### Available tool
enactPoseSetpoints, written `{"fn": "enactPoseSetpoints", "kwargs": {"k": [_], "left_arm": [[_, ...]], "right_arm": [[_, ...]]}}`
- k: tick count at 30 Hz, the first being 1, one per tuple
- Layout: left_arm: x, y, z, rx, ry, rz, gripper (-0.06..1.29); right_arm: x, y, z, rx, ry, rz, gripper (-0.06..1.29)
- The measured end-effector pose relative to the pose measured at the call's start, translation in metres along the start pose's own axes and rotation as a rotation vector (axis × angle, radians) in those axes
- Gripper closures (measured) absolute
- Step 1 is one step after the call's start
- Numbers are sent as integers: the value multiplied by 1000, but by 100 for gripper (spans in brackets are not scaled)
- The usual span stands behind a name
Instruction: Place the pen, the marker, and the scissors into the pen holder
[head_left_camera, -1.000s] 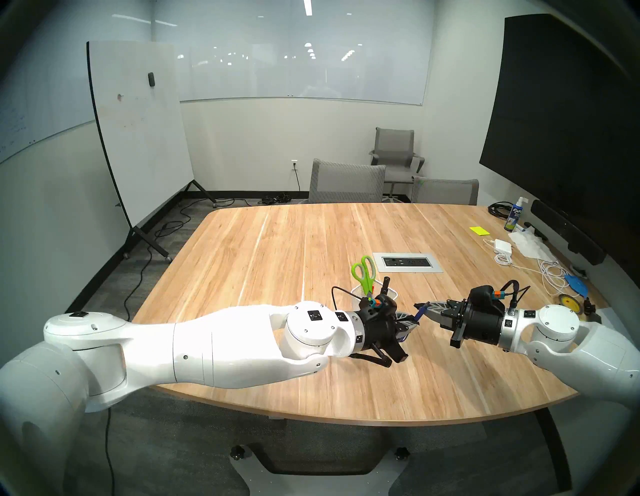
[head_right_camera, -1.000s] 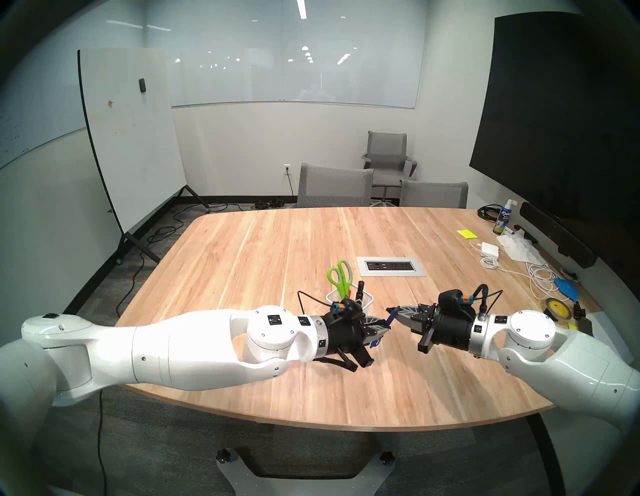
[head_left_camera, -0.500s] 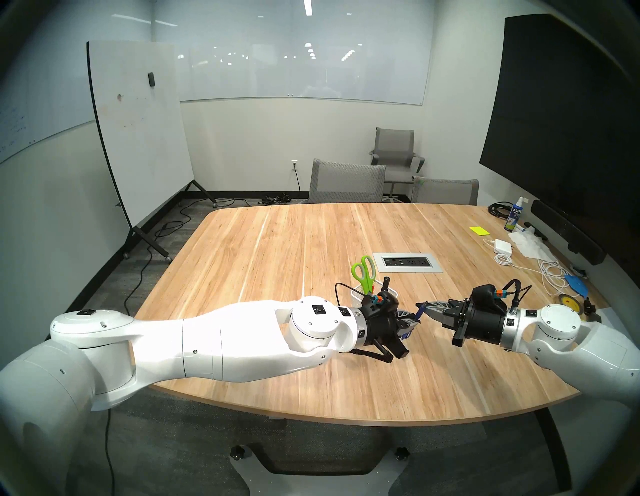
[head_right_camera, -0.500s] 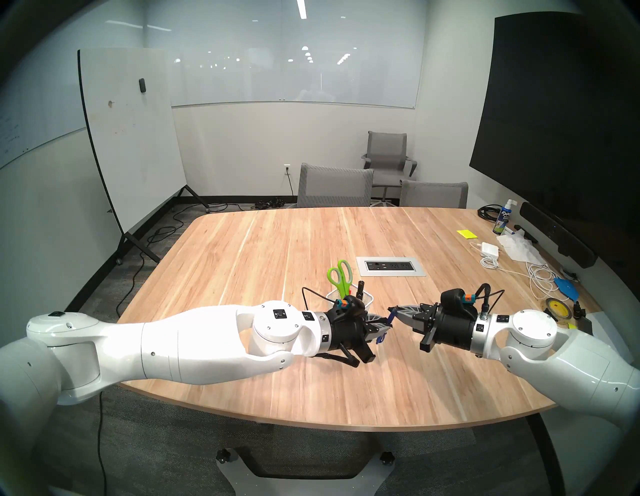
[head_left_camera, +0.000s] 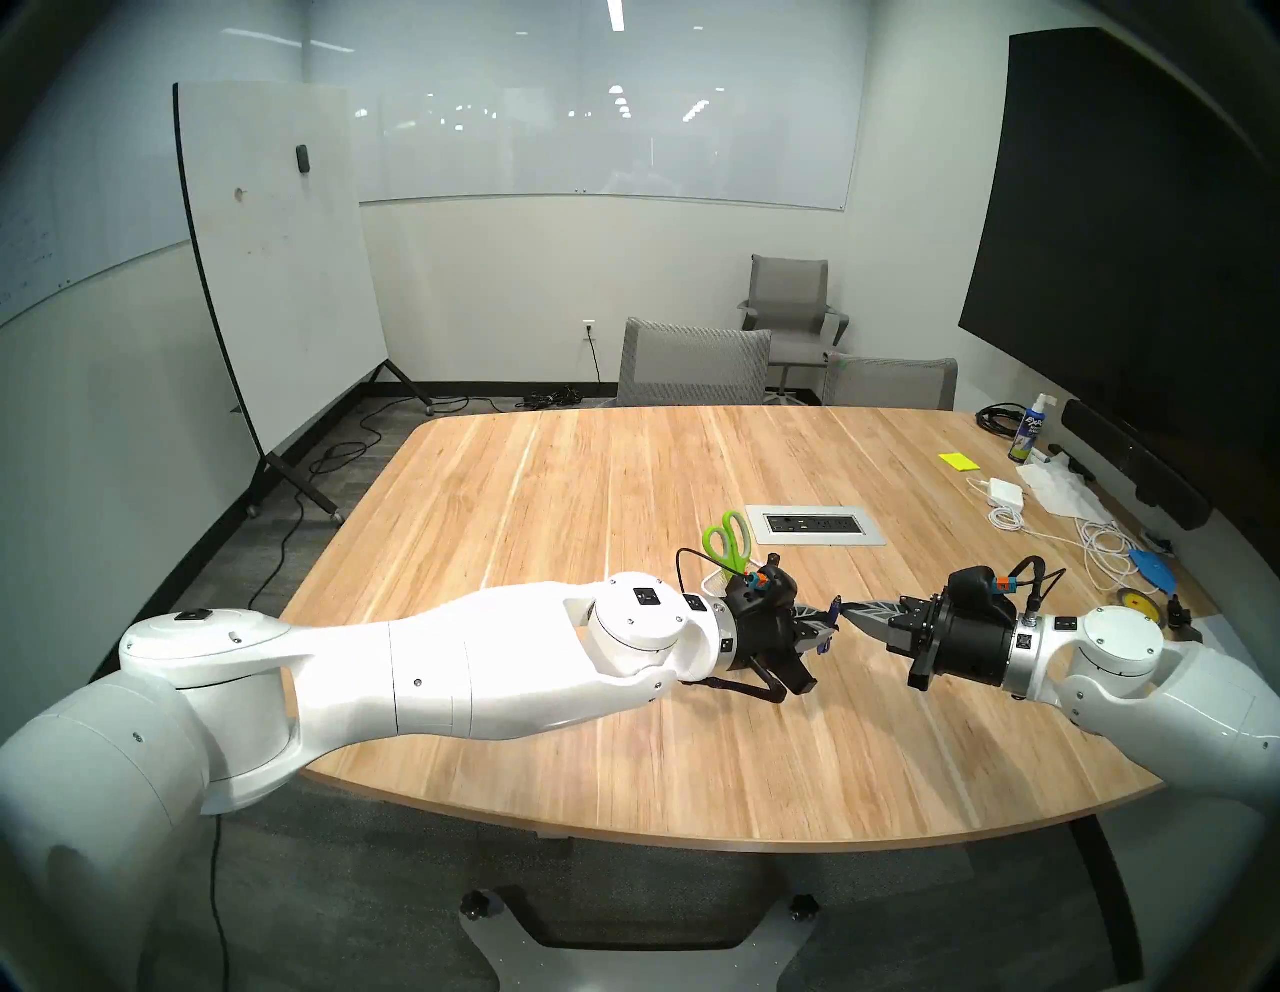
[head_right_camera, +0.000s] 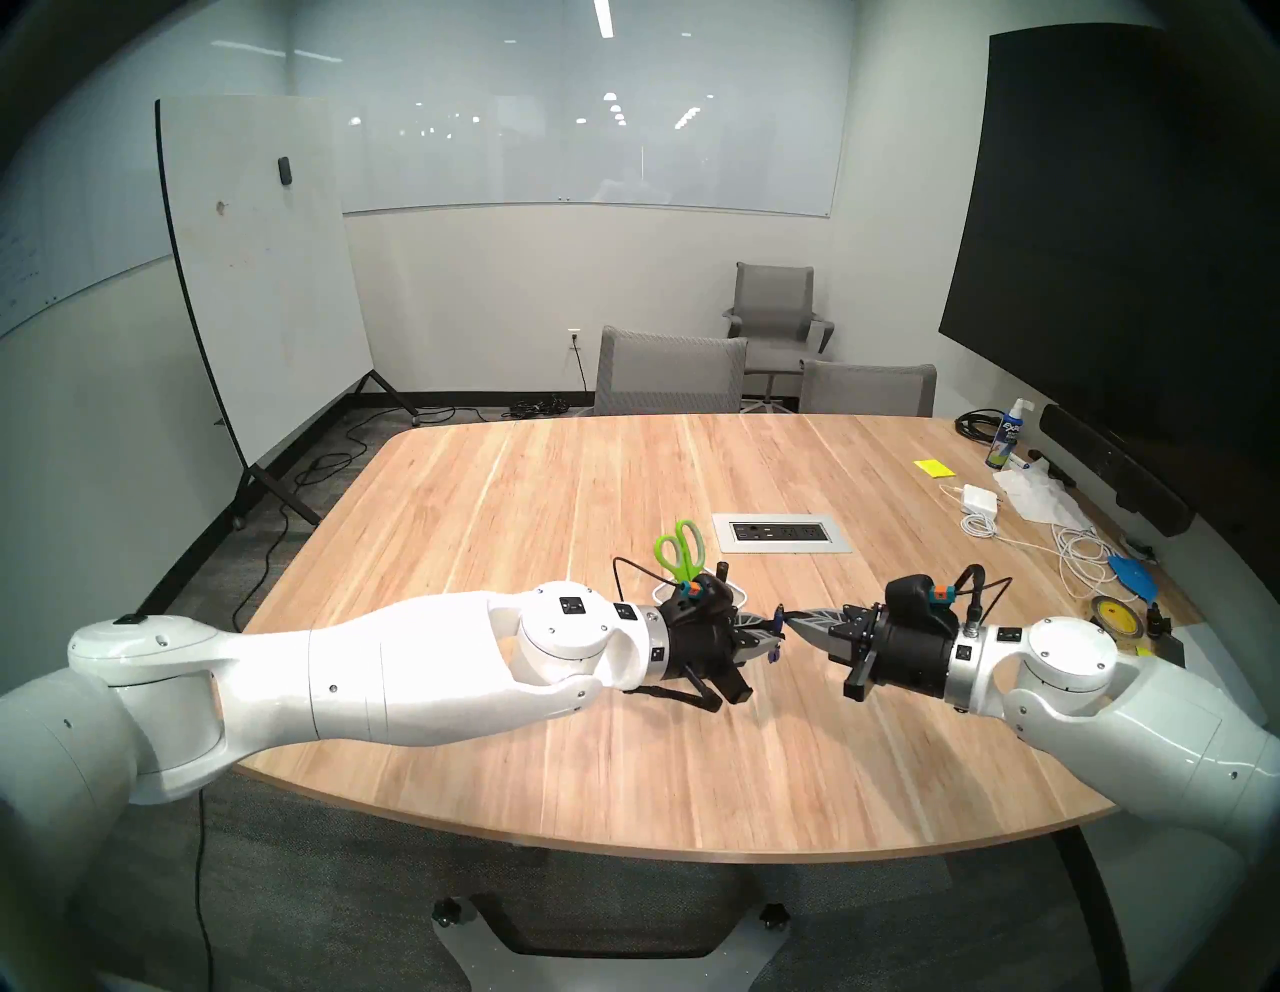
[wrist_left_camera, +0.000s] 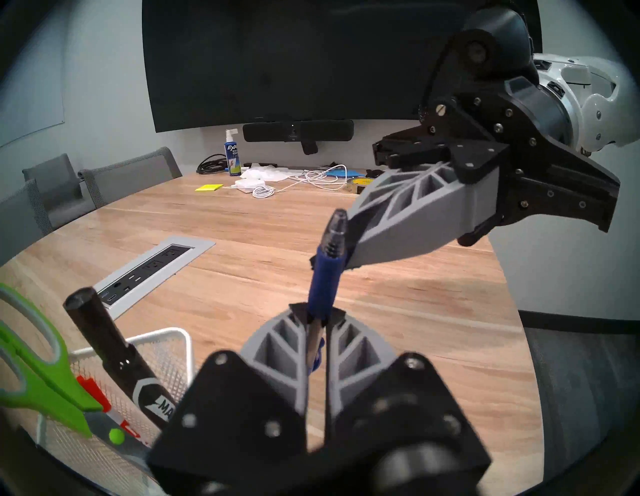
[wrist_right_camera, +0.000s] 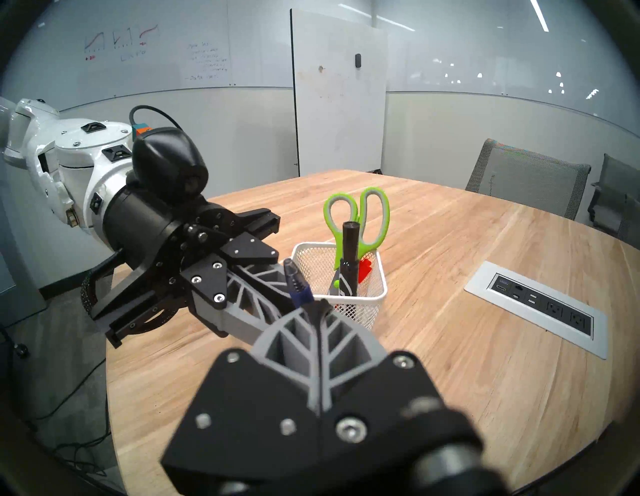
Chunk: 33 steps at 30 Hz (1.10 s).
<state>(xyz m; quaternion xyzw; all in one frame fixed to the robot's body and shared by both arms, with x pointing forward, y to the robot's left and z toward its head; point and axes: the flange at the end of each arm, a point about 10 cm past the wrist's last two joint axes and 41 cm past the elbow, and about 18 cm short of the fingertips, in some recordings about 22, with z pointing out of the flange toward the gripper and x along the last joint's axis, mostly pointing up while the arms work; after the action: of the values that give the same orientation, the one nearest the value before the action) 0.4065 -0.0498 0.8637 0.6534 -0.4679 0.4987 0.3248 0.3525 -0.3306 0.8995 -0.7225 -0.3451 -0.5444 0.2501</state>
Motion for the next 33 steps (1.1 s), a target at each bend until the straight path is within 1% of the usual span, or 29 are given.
{"fn": "enactPoseSetpoints", "kwargs": {"k": [6, 15, 16, 22, 24, 26, 28, 31, 33], "left_arm": [[6, 6, -3, -1, 11, 4, 116], [18, 23, -19, -7, 23, 12, 116], [20, 27, -24, -7, 19, 13, 116], [22, 33, -36, 1, 4, 11, 116], [22, 36, -43, 7, -5, 10, 116], [23, 38, -52, 19, -17, 9, 116], [23, 39, -56, 24, -22, 9, 116], [24, 41, -69, 49, -39, 6, 116], [25, 42, -75, 61, -45, 5, 116]], "right_arm": [[1, 1, 0, -2, 1, -2, 125], [-1, 1, 0, -12, -2, -1, 125], [-1, 1, 0, -17, -3, -1, 125], [-2, 1, 1, -26, -7, -5, 125], [-3, 1, 1, -29, -9, -8, 125], [-4, 1, 2, -34, -13, -13, 125], [-5, 1, 2, -35, -16, -17, 125], [-7, 0, 3, -38, -23, -27, 125], [-7, 0, 3, -39, -26, -32, 125]]}}
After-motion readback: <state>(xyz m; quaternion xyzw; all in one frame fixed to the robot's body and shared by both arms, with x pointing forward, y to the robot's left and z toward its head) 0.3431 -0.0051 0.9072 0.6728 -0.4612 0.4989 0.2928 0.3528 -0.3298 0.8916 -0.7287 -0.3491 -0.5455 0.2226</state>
